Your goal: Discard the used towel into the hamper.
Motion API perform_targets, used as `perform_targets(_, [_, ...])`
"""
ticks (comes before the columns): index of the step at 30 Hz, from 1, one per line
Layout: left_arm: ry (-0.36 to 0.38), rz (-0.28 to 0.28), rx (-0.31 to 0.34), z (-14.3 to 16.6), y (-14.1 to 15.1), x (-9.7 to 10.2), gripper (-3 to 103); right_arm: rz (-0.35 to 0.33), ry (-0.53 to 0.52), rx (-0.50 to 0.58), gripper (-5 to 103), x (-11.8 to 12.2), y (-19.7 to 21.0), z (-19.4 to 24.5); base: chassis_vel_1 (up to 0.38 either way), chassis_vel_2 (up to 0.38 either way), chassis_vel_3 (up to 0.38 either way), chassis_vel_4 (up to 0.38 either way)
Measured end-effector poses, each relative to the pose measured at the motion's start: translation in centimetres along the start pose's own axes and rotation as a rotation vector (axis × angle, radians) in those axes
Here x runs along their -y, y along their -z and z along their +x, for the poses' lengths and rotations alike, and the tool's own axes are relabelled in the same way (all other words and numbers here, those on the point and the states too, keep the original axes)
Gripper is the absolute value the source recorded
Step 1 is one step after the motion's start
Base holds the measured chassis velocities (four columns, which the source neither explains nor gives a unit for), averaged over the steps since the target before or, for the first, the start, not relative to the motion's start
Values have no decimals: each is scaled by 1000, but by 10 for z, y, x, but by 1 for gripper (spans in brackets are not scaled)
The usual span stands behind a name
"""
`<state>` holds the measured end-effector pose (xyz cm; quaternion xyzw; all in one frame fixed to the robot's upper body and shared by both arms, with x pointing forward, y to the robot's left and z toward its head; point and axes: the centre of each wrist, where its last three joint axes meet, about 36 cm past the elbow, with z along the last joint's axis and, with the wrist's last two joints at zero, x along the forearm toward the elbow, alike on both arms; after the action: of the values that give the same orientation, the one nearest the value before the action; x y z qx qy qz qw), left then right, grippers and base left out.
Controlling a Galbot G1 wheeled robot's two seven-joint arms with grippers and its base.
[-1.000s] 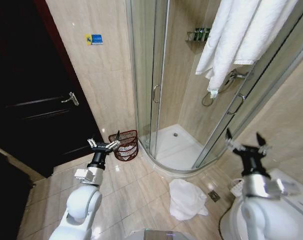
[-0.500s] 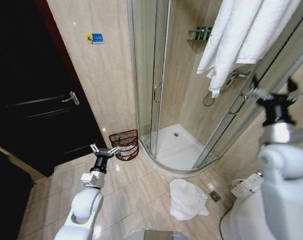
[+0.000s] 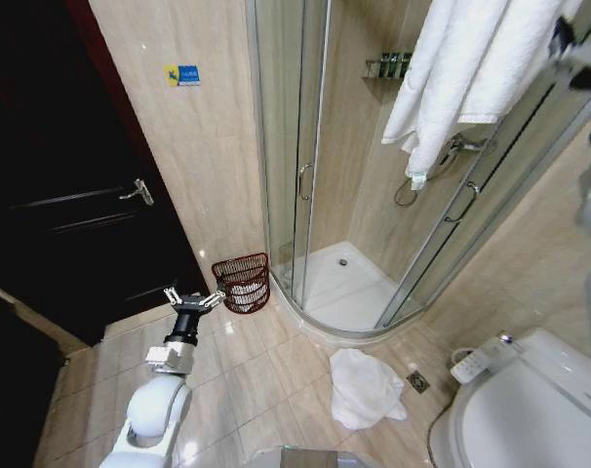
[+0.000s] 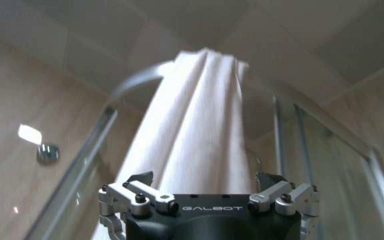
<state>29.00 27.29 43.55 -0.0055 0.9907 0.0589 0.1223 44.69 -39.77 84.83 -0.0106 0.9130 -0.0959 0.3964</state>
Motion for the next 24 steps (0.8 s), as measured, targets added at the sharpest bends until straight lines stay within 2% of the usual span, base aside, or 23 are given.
perform_targets(2, [2, 0, 1, 0, 1, 0, 100, -12, 10, 9, 100, -2, 3, -10, 0, 0, 0, 0])
perform_targets(3, [18, -7, 4, 2, 1, -4, 100, -45, 29, 4, 100, -22, 5, -51, 0, 0, 0, 0])
perform_targets(9, [26, -10, 8, 4, 1, -6, 100, -21, -35, -37, 100, -41, 11, -94, 0, 0, 0, 0])
perform_targets(15, [27, 2, 11, 5, -1, -2, 100, -15, -93, -102, 100, -44, 7, -110, 0, 0, 0, 0])
perform_targets(18, [29, 3, 12, 6, -5, -1, 100, -63, -62, -135, 100, -46, 3, -113, 0, 0, 0, 0])
perform_targets(24, [34, 4, 13, 11, -10, -2, 100, -88, -7, -152, 100, -60, 0, -114, 0, 0, 0, 0])
